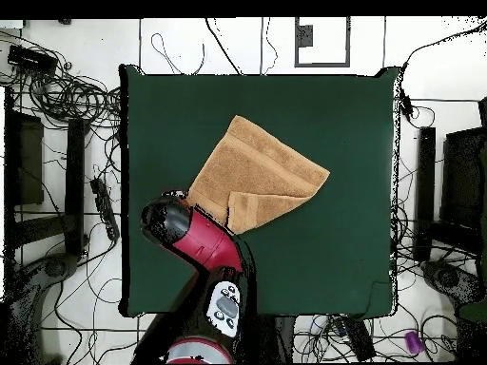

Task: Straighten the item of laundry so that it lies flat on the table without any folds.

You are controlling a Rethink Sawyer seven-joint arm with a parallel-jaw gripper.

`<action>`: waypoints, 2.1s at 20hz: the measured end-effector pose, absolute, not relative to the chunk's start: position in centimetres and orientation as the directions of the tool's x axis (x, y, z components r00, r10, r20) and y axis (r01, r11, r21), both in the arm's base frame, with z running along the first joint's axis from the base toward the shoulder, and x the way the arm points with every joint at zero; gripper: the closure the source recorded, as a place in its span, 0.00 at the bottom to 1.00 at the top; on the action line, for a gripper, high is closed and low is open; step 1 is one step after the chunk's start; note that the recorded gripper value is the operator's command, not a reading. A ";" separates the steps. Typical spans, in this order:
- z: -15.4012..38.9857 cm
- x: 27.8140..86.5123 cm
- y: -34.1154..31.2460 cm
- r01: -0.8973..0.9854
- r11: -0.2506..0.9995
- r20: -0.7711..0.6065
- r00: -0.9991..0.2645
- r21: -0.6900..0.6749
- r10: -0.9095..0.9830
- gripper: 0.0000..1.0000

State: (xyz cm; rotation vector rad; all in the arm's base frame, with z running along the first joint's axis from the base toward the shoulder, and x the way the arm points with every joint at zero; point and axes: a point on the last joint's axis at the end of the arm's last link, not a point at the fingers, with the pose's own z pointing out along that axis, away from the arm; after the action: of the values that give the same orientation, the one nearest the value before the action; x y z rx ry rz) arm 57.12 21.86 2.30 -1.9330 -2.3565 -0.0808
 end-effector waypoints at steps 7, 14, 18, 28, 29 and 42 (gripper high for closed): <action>0.9 56.1 18.0 0.962 0.268 0.069 -0.264 -0.058 0.962 0.00; 0.2 55.6 9.5 0.959 0.264 0.016 -0.264 -0.103 0.964 0.00; 0.7 54.9 4.3 0.960 0.251 -0.032 -0.257 -0.127 0.966 0.00; 0.2 53.9 -1.4 0.964 0.223 -0.066 -0.234 -0.142 0.970 0.00; 0.1 53.9 -2.0 0.966 0.218 -0.073 -0.229 -0.138 0.971 0.00; -2.5 52.9 -3.7 0.970 0.204 -0.111 -0.219 -0.136 0.969 0.00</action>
State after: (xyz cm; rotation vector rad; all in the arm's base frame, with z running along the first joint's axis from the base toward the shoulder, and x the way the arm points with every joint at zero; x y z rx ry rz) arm 52.90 -3.72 -2.48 -1.9635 -2.4380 0.2769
